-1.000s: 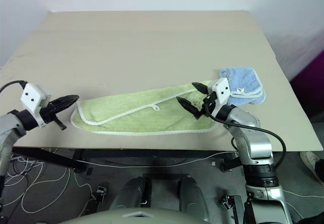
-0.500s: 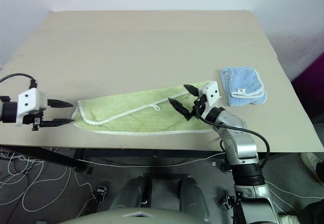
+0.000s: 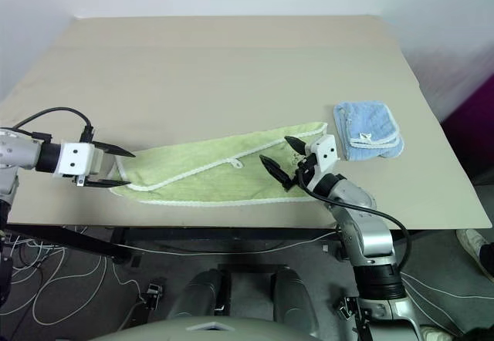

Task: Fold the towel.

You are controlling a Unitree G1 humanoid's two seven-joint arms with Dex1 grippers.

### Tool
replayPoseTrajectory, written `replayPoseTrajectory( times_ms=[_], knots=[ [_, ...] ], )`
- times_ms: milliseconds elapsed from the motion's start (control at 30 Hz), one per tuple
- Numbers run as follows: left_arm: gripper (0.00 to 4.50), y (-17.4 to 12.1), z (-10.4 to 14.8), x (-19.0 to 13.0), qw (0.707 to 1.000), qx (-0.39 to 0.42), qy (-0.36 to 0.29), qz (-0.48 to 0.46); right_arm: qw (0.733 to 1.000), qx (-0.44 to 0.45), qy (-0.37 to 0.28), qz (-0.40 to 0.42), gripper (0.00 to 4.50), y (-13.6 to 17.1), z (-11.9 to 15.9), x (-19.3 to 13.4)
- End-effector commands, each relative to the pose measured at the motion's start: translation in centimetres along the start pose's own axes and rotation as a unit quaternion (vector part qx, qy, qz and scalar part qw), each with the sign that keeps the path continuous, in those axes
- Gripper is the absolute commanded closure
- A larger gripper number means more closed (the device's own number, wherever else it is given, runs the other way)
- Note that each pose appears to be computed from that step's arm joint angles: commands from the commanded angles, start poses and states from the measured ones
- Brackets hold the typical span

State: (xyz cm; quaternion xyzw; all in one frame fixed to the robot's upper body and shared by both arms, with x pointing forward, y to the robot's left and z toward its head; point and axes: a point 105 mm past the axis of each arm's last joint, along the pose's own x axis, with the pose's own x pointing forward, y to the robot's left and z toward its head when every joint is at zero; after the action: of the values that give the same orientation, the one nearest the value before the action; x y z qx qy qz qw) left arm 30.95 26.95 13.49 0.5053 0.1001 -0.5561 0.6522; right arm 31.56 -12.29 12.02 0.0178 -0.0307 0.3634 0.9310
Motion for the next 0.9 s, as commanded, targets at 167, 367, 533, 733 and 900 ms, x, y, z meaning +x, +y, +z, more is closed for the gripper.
replayPoseTrajectory(
  times_ms=[167,367,533,733,900],
  knots=[
    [1.29,-0.1,-0.1,-0.8,1.0,0.021,0.009,-0.005,1.0,-0.015,-0.027,-0.001,0.0,0.3,1.8,-0.3],
    [1.29,-0.2,0.1,-0.1,0.999,0.04,0.007,0.003,1.0,-0.011,-0.025,0.003,0.0,0.5,1.7,0.0],
    [1.29,0.1,0.2,0.6,0.997,0.067,0.008,0.022,1.0,-0.009,-0.025,0.008,0.0,0.6,1.8,0.1],
    [1.29,-0.6,0.2,1.1,0.996,0.092,0.008,0.007,1.0,-0.008,-0.024,0.01,0.0,0.7,1.8,0.2],
    [2.58,-0.8,0.2,1.3,0.995,0.097,0.007,0.007,1.0,-0.008,-0.023,0.011,0.0,0.7,1.8,0.2]
  ],
)
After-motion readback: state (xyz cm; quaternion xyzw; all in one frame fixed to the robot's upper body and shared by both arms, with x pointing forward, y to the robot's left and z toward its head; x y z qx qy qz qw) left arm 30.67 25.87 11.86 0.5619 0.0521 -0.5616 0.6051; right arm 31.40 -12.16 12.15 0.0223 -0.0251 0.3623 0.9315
